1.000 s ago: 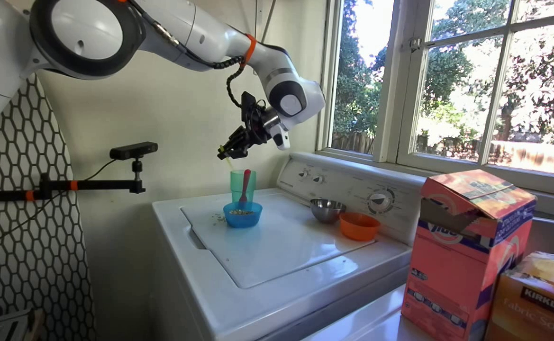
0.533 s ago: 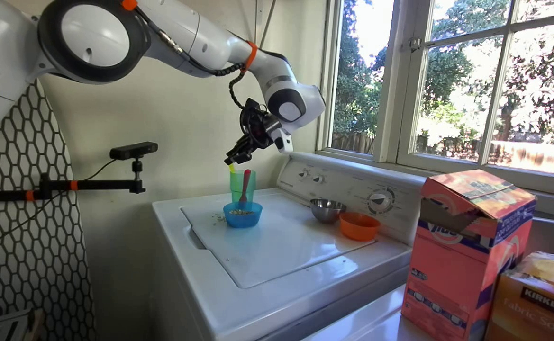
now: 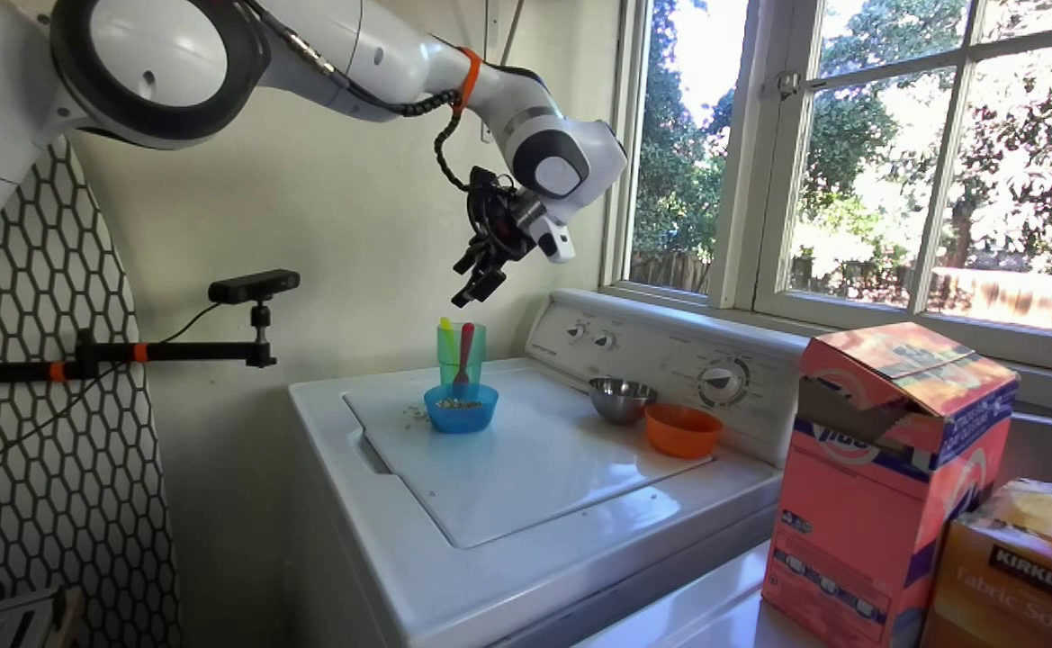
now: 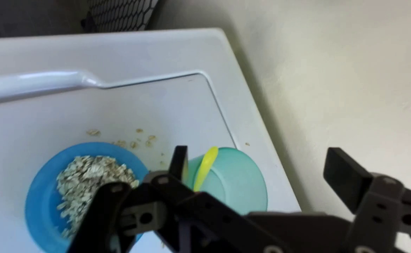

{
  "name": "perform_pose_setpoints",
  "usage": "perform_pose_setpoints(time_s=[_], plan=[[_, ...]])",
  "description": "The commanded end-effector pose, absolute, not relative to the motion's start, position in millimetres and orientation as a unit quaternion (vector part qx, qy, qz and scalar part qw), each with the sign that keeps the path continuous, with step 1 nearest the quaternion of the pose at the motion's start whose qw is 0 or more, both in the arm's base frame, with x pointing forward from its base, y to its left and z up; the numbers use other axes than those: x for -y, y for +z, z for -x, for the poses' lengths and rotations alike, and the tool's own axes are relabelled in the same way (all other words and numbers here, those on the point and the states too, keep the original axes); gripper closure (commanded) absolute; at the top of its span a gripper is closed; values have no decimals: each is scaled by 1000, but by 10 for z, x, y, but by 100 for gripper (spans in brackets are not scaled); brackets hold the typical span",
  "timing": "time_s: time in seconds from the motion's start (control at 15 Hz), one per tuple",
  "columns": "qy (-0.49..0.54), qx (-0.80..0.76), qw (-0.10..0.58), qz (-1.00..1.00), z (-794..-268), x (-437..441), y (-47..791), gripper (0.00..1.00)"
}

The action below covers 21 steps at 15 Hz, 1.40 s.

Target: Put the knife in the green cup, stack the bowls, and then move them to the next washing machine

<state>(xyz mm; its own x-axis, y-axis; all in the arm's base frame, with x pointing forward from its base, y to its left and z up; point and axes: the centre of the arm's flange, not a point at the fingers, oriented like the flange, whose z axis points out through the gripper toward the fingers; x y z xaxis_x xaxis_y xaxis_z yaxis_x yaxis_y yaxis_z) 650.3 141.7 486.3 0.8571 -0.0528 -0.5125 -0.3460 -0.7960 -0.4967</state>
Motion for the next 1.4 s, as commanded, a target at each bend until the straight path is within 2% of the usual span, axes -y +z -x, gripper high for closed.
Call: perform_pose_setpoints(time_s=[0.0, 0.27, 0.33, 0.53, 0.8, 1.2, 1.33], plan=[[205, -69, 224, 950, -6370, -1143, 5167, 0], [163, -43, 126, 978, -6413, -991, 5373, 0], [176, -60, 167, 968, -6389, -1014, 5303, 0], [162, -55, 140, 975, -6394, -992, 5371, 0], [157, -61, 152, 974, -6453, -1030, 5305, 0], [85, -148, 202, 964, -7259, -822, 4635, 0], [59, -174, 198, 963, -7443, -710, 4408, 0]])
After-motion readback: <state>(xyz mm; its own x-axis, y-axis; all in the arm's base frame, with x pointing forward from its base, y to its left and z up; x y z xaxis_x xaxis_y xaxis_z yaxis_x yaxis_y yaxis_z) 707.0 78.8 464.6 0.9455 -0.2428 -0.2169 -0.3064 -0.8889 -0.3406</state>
